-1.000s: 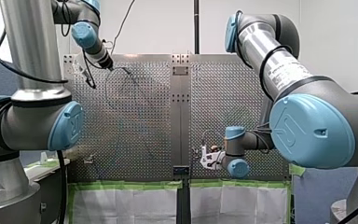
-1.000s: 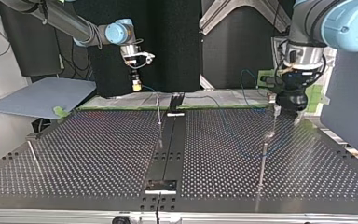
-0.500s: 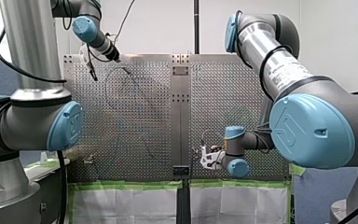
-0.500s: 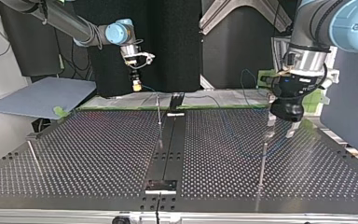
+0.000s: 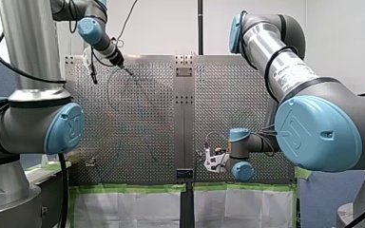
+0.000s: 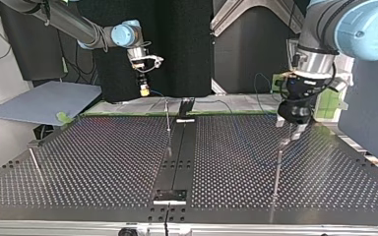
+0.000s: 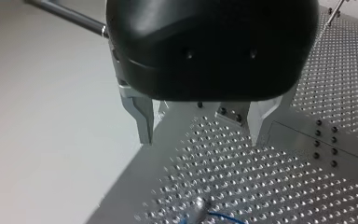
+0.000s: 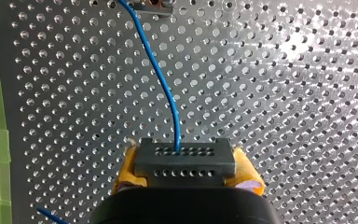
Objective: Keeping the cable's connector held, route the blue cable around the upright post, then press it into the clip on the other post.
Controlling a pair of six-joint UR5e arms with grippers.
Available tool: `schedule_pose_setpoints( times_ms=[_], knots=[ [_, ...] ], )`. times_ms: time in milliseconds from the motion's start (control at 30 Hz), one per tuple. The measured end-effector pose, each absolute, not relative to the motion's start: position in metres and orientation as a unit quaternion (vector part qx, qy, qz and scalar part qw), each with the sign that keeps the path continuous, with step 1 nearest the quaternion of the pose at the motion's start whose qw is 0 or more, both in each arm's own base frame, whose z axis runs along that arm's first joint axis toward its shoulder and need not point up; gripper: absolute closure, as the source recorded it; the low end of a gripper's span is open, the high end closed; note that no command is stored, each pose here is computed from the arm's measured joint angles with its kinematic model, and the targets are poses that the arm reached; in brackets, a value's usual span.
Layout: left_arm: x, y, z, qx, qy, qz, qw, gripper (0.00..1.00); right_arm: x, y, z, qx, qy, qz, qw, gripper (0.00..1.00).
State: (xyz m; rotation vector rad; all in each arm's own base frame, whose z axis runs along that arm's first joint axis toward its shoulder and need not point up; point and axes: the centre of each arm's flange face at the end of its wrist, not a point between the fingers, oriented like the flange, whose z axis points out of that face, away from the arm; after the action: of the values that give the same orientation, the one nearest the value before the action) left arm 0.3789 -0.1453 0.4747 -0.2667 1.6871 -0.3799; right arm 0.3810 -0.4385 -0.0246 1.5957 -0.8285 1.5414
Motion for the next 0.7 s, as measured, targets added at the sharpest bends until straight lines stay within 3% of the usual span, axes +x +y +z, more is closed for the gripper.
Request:
schedule_pose_setpoints(
  times_ms=[700],
  knots=[
    [0.389, -0.152, 0.46, -0.06, 0.756, -0.101, 0.644, 0.0, 0.381, -0.438, -0.025, 0.624, -0.324, 0.603, 0.377, 1.0]
  ],
)
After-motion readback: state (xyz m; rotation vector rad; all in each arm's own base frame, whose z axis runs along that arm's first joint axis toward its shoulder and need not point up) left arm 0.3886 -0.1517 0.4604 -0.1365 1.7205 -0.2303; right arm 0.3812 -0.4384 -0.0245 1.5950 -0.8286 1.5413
